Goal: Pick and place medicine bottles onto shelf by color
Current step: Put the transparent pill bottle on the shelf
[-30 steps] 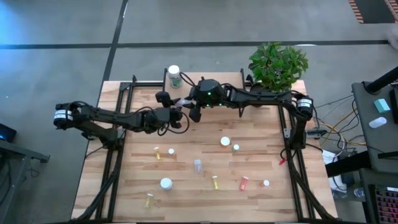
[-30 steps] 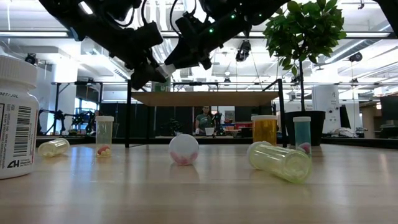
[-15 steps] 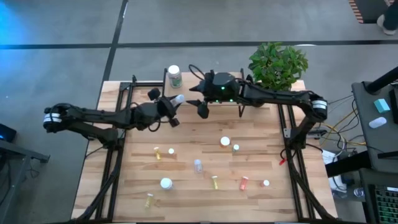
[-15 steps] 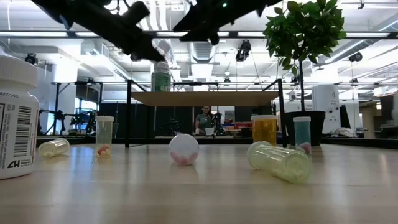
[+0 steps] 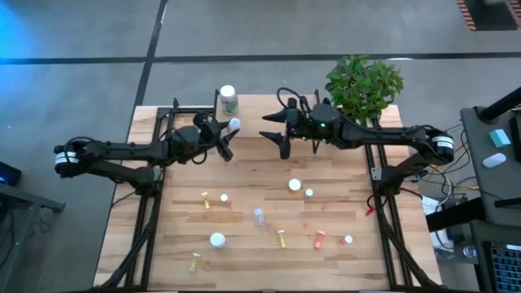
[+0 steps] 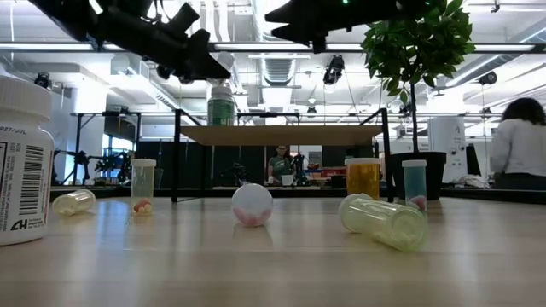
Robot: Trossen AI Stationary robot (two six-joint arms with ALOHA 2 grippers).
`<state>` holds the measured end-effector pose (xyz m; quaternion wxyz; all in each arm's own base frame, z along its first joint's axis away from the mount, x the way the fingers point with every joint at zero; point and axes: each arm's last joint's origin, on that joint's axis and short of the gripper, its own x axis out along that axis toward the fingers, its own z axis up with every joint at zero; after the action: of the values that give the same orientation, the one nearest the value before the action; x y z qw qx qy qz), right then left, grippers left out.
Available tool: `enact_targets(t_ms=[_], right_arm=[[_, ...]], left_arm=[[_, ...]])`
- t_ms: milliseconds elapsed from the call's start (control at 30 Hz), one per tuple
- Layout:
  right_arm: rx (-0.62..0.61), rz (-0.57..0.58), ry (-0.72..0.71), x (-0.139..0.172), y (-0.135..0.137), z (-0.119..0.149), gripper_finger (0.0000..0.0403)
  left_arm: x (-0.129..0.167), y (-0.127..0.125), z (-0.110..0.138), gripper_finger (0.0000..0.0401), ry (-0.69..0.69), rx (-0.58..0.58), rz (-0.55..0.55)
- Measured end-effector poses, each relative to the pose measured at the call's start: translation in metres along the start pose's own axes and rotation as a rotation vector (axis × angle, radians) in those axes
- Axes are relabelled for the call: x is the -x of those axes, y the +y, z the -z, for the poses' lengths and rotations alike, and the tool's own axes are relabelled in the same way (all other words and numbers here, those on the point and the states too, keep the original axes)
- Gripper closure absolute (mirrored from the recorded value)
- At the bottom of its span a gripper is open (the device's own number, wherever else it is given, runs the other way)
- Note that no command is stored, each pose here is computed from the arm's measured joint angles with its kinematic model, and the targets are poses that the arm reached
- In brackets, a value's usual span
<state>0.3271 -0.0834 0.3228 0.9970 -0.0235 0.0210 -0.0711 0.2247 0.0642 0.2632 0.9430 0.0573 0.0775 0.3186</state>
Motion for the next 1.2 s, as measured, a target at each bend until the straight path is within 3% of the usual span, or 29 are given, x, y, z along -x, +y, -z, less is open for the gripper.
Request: enact_targets(t_ms=[400,833,1033,1200], right_arm=[[-0.005,0.006,-0.048,0.015,0.002,0.008,0.0161],[0.02,0.006,-0.034,0.014,0.002,0.012,0.0163],[0.02,0.006,-0.03,0.014,0.002,0.014,0.0167],[0.024,0.006,-0.029,0.014,0.002,0.014,0.0167]], left_arm=[[-0.001,0.009,0.02,0.028,-0.046,0.15,-0.037],[-0.006,0.025,0.028,0.028,-0.022,0.156,-0.142],[-0.006,0.033,0.024,0.028,-0.12,0.192,-0.137],[0.002,0.037,0.036,0.028,-0.217,0.233,-0.145]])
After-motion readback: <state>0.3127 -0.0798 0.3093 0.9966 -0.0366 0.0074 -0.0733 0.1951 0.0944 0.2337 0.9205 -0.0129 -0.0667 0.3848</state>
